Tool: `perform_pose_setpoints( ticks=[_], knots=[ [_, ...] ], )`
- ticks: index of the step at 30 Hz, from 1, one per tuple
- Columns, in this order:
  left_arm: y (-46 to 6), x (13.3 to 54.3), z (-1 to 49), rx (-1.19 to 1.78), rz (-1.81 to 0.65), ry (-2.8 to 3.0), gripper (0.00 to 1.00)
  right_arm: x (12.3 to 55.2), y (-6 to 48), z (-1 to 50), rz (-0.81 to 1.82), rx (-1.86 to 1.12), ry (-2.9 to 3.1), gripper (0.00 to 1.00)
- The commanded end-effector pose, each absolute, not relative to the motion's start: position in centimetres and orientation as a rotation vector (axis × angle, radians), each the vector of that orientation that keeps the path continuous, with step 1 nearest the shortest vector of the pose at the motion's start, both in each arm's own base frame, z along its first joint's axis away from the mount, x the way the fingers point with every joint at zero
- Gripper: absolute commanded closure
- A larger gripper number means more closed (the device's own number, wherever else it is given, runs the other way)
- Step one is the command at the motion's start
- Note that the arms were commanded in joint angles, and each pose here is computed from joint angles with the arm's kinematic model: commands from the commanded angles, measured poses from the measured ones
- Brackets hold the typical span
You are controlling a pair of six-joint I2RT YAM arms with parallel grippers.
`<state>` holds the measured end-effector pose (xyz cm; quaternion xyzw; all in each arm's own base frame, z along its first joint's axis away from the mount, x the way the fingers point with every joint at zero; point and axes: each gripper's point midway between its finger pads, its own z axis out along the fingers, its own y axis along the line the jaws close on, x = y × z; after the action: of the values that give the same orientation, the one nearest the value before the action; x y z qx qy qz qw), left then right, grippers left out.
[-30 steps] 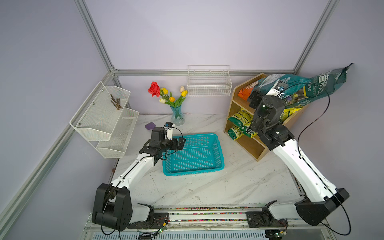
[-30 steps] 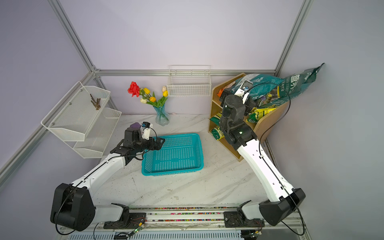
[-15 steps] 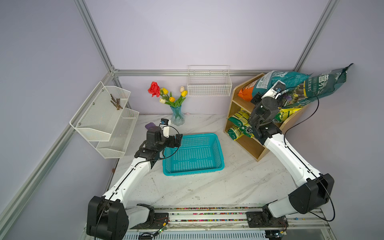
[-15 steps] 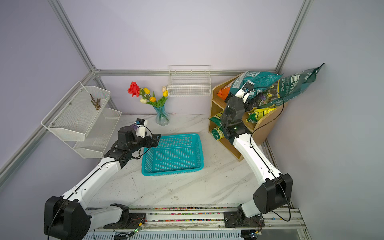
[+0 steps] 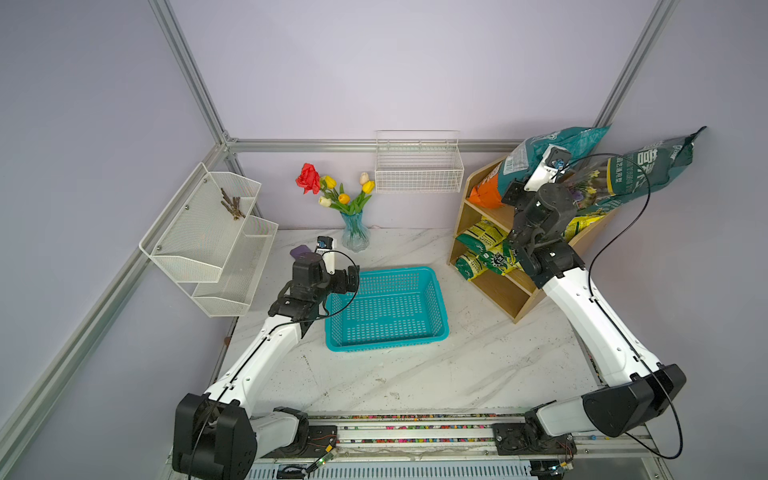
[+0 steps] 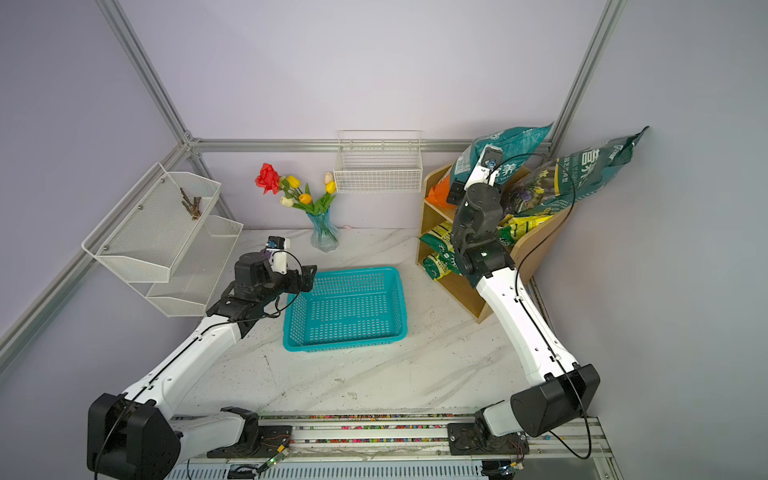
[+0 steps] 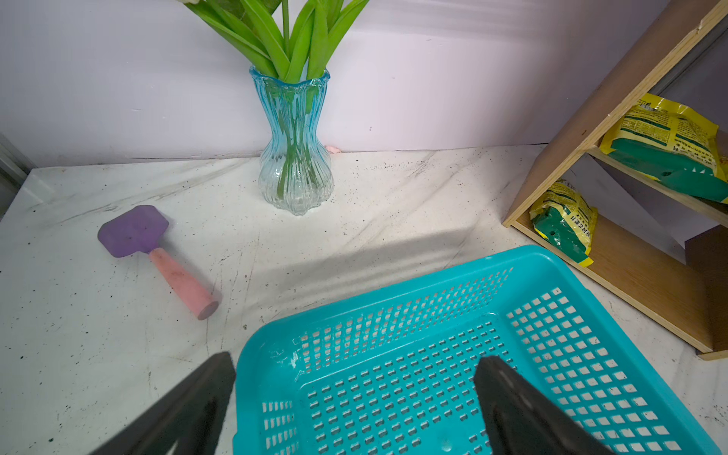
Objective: Take down the fertilizer bag from the shelf
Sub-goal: Pick up the fertilizer bag from the shelf.
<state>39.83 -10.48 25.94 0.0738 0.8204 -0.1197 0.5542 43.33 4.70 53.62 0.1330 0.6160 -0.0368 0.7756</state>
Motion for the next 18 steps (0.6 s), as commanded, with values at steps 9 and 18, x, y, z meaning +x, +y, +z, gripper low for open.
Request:
perform_pose_setpoints(
  ticks=[9, 18],
  knots=[
    [-9.8, 39.8, 25.1, 0.133, -0.252, 1.942, 0.0, 33.1, 11.2, 66.7, 0.343, 0.012, 1.061, 1.0],
    [-6.3, 39.0, 25.5, -0.077, -0.169, 2.041, 0.0, 31.7, 25.4, 59.7, 0.567, -0.31, 1.237, 1.0]
  ],
)
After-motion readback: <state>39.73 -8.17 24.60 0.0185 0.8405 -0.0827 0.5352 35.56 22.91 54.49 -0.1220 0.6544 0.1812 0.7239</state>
